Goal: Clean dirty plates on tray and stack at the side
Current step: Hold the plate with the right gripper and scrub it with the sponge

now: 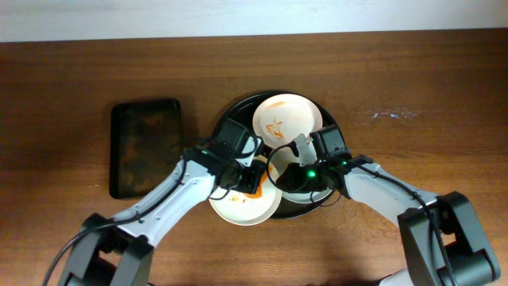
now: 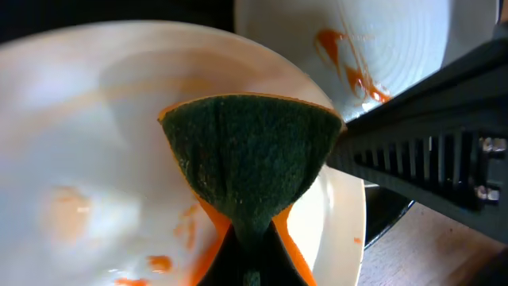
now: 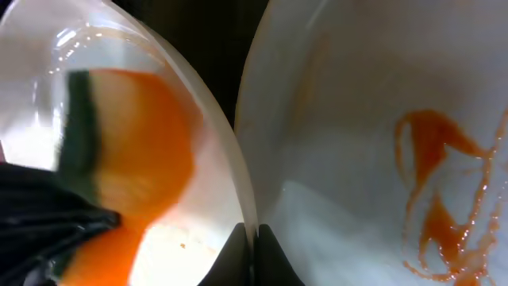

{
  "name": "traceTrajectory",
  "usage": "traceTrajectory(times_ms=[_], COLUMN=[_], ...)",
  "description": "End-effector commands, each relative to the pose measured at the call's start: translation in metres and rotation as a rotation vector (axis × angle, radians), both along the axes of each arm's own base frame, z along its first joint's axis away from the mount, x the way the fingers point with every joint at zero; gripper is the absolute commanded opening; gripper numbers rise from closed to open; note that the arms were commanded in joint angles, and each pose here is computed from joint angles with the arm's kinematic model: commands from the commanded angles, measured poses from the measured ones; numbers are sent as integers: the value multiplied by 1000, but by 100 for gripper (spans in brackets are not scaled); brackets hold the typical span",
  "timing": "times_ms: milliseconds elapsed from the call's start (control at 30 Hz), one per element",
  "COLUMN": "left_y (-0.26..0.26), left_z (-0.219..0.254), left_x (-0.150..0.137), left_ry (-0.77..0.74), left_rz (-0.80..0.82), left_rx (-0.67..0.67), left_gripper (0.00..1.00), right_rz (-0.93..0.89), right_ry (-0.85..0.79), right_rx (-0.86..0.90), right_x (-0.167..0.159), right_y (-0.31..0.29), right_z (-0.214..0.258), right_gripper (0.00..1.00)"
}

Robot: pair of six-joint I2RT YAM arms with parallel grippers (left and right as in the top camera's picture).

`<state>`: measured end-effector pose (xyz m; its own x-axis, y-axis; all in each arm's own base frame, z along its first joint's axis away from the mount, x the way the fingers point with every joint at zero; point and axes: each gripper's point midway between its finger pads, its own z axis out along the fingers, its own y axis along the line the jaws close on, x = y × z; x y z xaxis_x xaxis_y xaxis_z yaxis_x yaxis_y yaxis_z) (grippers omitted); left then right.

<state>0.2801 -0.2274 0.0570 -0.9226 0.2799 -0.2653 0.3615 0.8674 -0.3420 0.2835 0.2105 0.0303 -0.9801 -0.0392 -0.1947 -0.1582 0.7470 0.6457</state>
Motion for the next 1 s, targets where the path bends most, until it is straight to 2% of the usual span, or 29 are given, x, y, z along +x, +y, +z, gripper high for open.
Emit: traceTrajectory(times_ms=[0,267,400,433,500,533,633,800,967], left_y=[-7,50,76,76,59,43,13,4,9], left_z=[-8,-21,4,14,32,38,45,32,6], left_x=[-8,12,27,31,24,10,-17,-45,-57], left_ry=[40,-74,-132,-149,-135,-79,65,127,154], left_rz=[-3,118,186,199,172,133,87,37,47], left_rx=[7,321,398,380,261,161,-15,13,21], left_gripper=[1,0,1,1,1,1,1,0,0], right_rz=[7,7,6,6,1,1,1,1,1], right_ry=[-11,-11,-11,-11,-6,-6,-6,-6,-6], right_rx=[-2,-2,-2,-2,-1,-1,-1,-1,-1], right_x=[4,4,4,4,4,4,4,4,4], right_y=[3,3,3,3,3,3,3,3,3], right_z=[1,1,1,1,1,1,1,1,1], right_gripper=[4,4,4,4,4,4,4,4,4])
